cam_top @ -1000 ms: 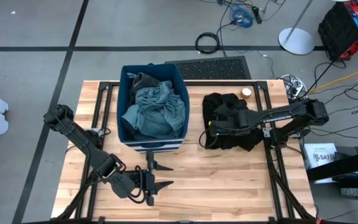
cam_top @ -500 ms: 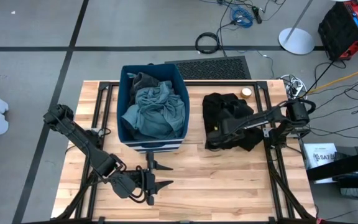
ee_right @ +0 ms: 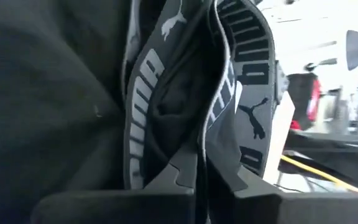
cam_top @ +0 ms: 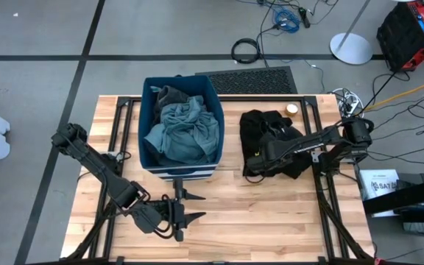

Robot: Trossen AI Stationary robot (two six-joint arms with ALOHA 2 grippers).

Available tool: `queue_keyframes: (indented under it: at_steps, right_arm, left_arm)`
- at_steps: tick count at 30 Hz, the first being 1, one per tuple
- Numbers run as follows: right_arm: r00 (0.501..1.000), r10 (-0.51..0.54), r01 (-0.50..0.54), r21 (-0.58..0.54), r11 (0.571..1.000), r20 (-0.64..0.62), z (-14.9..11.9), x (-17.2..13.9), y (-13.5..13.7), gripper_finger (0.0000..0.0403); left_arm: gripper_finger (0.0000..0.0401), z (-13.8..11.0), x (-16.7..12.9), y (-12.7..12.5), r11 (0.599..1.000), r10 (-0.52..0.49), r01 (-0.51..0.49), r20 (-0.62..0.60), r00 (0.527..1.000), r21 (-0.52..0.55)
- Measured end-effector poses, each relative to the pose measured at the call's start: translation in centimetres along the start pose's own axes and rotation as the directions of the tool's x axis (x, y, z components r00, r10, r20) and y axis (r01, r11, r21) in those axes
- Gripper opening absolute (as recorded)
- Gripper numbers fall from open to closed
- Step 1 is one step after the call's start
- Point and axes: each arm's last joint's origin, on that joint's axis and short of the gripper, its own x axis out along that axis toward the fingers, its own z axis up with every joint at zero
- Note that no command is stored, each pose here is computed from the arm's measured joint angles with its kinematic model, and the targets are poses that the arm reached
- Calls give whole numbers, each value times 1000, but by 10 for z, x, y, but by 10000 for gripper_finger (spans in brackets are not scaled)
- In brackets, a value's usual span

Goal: Sort clothes
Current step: Put the black boxer into the blue laundry organizer

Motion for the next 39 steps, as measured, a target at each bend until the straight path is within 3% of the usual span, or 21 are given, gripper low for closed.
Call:
queue_keyframes:
  at_steps: [6,10,15,21,29,33,36,39]
  right_arm:
    - [980,160,-165,41,985,116,-2,-49,-25,1]
    - [910,302,-333,65,941,284,-6,-99,-53,1]
    - [780,449,-513,32,858,436,-14,-147,-89,0]
    - [627,571,-644,-60,763,529,-21,-187,-123,0]
    - [375,647,-740,-206,640,664,-22,-231,-145,0]
    - [225,662,-759,-298,580,715,-20,-252,-147,0]
    - [125,651,-764,-346,544,749,-17,-265,-149,0]
    - [55,636,-762,-378,525,770,-14,-274,-150,0]
  left_arm:
    - [215,3,0,0,1000,1,0,25,1000,-23]
    - [215,6,0,0,999,0,2,51,999,-46]
    - [215,11,0,0,996,-26,34,97,995,-80]
    - [215,20,-2,1,989,-46,70,176,983,-133]
    - [215,33,1,11,988,4,41,289,957,-151]
    - [215,42,3,19,983,-34,103,393,919,-155]
    - [215,48,5,27,979,-30,118,452,891,-168]
    - [215,49,8,33,976,-2,103,470,883,-190]
